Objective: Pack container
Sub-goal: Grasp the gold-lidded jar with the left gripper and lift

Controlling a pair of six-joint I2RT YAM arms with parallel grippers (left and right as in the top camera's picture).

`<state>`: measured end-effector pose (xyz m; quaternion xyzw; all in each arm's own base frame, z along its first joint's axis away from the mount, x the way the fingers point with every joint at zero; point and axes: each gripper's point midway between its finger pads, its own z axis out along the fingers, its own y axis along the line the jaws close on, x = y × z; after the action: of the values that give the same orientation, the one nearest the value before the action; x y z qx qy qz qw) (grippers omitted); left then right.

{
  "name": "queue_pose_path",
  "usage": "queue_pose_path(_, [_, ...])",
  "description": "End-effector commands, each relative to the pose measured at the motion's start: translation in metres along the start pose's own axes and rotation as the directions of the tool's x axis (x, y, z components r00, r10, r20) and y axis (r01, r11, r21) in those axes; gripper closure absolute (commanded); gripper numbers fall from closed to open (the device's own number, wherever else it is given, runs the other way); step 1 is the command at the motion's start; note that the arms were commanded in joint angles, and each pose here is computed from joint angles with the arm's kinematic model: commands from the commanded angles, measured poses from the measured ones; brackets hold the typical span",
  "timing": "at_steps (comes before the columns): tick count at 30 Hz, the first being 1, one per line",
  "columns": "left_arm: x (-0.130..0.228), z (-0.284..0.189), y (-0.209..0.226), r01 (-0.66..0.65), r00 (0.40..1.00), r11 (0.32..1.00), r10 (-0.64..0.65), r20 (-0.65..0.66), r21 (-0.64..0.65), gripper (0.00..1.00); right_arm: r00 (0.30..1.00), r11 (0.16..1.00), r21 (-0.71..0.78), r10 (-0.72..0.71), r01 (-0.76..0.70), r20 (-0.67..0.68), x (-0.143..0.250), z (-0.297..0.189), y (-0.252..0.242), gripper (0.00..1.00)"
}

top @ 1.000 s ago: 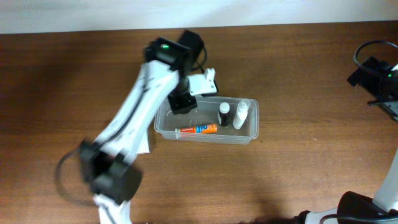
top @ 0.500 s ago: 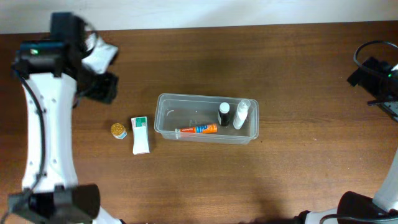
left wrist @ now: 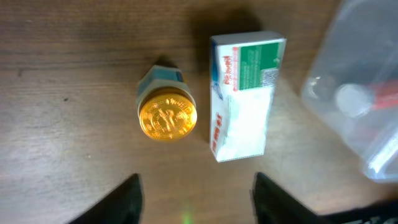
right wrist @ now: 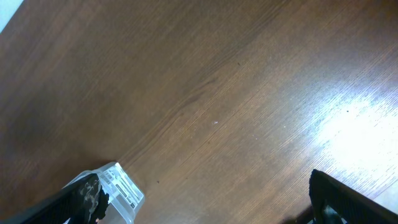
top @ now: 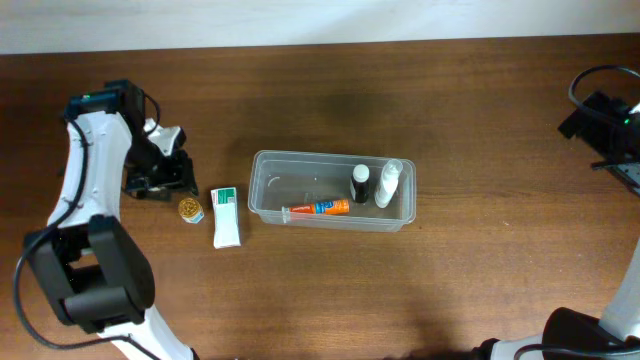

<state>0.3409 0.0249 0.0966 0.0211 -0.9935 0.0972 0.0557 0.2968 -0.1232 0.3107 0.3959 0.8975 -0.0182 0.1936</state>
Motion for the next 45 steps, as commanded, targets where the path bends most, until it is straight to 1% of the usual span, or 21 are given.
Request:
queue_pose_path(1, [0.001, 0.014, 0.006, 0.032, 0.999, 0.999, -0.033, -0.017, -0.011, 0.34, 1.000, 1.000, 0.009, 0.000, 0.000, 0.005, -0.001, 0.000, -0.002, 0.02])
queue_pose_path(4, [-0.003, 0.021, 0.010, 0.030, 1.000, 0.999, -0.030, -0.001, -0.022, 0.34, 1.000, 1.000, 0.009, 0.000, 0.000, 0.005, -0.001, 0.000, -0.002, 0.02])
queue_pose_path(5, [-0.005, 0.023, 0.013, 0.029, 1.000, 0.999, -0.028, 0.008, -0.037, 0.39, 1.000, 1.000, 0.009, 0.000, 0.000, 0.005, -0.001, 0.000, -0.002, 0.02])
queue_pose_path(7, [-0.006, 0.027, 0.015, 0.028, 1.000, 0.998, -0.028, 0.011, -0.049, 0.42, 1.000, 1.000, 0.009, 0.000, 0.000, 0.005, -0.001, 0.000, -0.002, 0.02])
queue_pose_path(12, [0.001, 0.039, 0.020, 0.030, 0.999, 0.997, -0.031, -0.012, -0.066, 0.43, 1.000, 1.000, 0.009, 0.000, 0.000, 0.005, -0.001, 0.000, -0.002, 0.02])
queue_pose_path(18, [0.002, 0.045, 0.021, 0.030, 0.999, 0.997, -0.031, -0.011, -0.068, 0.43, 1.000, 1.000, 0.009, 0.000, 0.000, 0.005, -0.001, 0.000, -0.002, 0.02])
queue_pose_path(23, [0.001, 0.053, 0.023, 0.029, 1.000, 0.997, -0.029, -0.006, -0.068, 0.46, 1.000, 1.000, 0.009, 0.000, 0.000, 0.005, -0.001, 0.000, -0.002, 0.02])
queue_pose_path(30, [-0.001, 0.069, 0.013, -0.006, 0.999, 0.997, 0.003, -0.043, -0.071, 0.46, 1.000, 1.000, 0.009, 0.000, 0.000, 0.005, -0.001, 0.000, -0.002, 0.02])
queue_pose_path(34, [-0.001, 0.077, 0.014, 0.003, 0.998, 0.995, -0.009, -0.063, -0.098, 0.50, 1.000, 1.000, 0.009, 0.000, 0.000, 0.005, -0.001, 0.000, -0.002, 0.02])
queue_pose_path(36, [-0.001, 0.077, 0.019, 0.019, 0.998, 0.992, -0.027, -0.062, -0.124, 0.51, 1.000, 1.000, 0.009, 0.000, 0.000, 0.005, -0.001, 0.000, -0.002, 0.02])
queue_pose_path(40, [0.000, 0.077, 0.019, 0.019, 0.998, 0.992, -0.027, -0.063, -0.124, 0.52, 1.000, 1.000, 0.009, 0.000, 0.000, 0.005, -0.001, 0.000, -0.002, 0.02])
queue_pose_path(45, [0.001, 0.077, 0.019, 0.019, 0.997, 0.992, -0.027, -0.067, -0.123, 0.64, 1.000, 1.000, 0.009, 0.000, 0.000, 0.005, -0.001, 0.000, -0.002, 0.02])
